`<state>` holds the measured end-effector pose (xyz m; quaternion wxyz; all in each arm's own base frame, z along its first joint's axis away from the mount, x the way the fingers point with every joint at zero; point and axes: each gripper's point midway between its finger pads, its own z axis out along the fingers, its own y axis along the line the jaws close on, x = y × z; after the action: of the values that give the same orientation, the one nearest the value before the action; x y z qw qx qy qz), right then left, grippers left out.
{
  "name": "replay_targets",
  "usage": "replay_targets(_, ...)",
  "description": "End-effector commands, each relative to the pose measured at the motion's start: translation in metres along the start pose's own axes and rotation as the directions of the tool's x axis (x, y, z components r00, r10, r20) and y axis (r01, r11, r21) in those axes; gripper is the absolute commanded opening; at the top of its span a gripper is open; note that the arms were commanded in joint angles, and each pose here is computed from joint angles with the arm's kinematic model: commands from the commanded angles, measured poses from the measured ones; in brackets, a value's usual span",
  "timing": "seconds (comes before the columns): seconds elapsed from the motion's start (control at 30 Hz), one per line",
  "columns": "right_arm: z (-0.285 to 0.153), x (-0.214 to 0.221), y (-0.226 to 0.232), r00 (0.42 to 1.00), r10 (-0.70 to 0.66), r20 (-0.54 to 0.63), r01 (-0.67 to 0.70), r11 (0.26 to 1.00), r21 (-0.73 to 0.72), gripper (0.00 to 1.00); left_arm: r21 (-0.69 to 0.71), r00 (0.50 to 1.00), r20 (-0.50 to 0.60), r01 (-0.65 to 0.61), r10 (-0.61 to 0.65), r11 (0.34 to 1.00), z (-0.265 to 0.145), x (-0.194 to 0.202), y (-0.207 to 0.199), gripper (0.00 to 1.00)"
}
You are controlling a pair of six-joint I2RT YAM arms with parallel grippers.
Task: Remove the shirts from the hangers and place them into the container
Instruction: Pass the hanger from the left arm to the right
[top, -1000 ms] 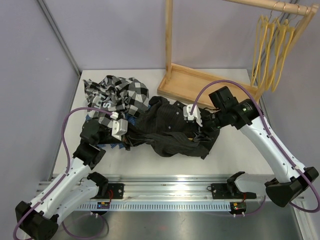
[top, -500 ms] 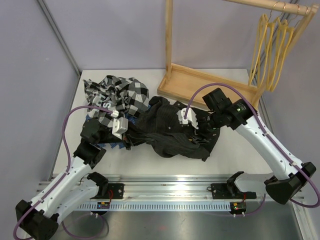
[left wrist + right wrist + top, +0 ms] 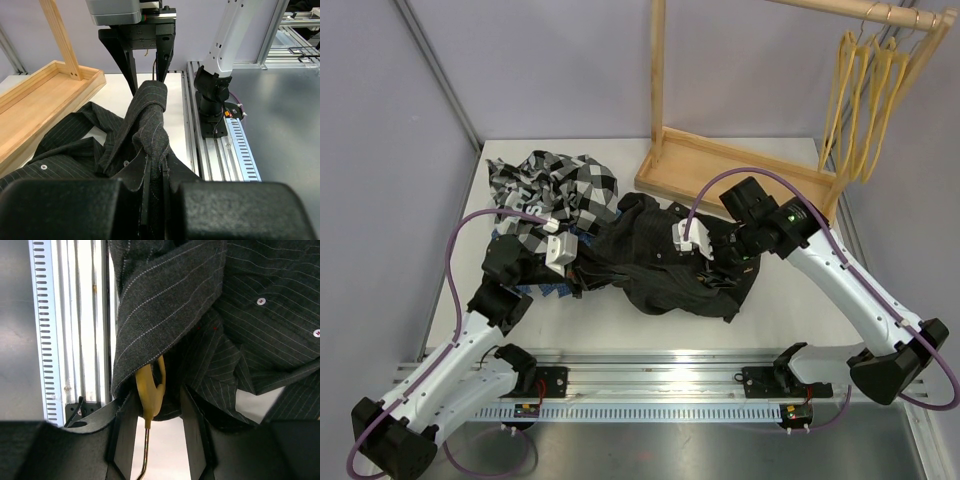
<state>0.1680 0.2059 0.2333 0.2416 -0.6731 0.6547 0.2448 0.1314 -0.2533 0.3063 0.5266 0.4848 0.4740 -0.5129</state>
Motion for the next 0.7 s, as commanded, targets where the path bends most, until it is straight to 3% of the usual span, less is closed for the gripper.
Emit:
replay_targets(0.0,0.003,-0.002,0.008,0.999,-0.032,0.025,0.033,0.999,-0.035,0.13,0.01,0.994,0.056,-0.091,0.091,0.996,0.001,-0.026,-0.005,0.0)
replay_targets(0.13,0.002,-0.008,0.019,0.997,-0.039,0.062,0.044,0.996,-0.083,0.02,0.005,0.995,0.054,-0.084,0.084,0.996,0.001,-0.023,-0.004,0.0)
replay_targets(0.23,-0.001,-0.009,0.018,0.998,-0.031,0.059,0.034,0.997,-0.063,0.04,-0.005,0.996,0.043,-0.083,0.083,0.997,0.001,-0.021,-0.001,0.0)
replay_targets(0.27,-0.002,-0.009,0.015,0.998,-0.019,0.053,0.021,0.999,-0.044,0.11,-0.004,0.996,0.039,-0.082,0.082,0.997,0.001,-0.02,-0.001,0.0)
replay_targets(0.37,-0.009,-0.01,0.002,0.999,0.004,0.041,-0.006,0.999,0.042,0.57,-0.011,0.998,0.009,-0.063,0.063,0.998,0.001,-0.013,0.003,0.0)
replay_targets(0.47,-0.026,-0.024,-0.01,0.997,0.007,0.074,-0.018,0.99,0.141,0.75,-0.015,0.999,-0.017,-0.04,0.04,0.999,0.002,-0.005,0.005,0.0)
replay_targets(0.57,-0.053,-0.041,-0.018,0.992,-0.005,0.124,-0.022,0.976,0.217,0.82,-0.019,0.999,-0.039,-0.019,0.018,1.0,0.002,0.001,0.007,0.0)
replay_targets(0.67,-0.077,-0.054,-0.018,0.985,-0.024,0.172,-0.022,0.965,0.262,0.83,-0.031,0.999,-0.043,-0.013,0.012,0.999,0.001,0.002,0.009,0.0)
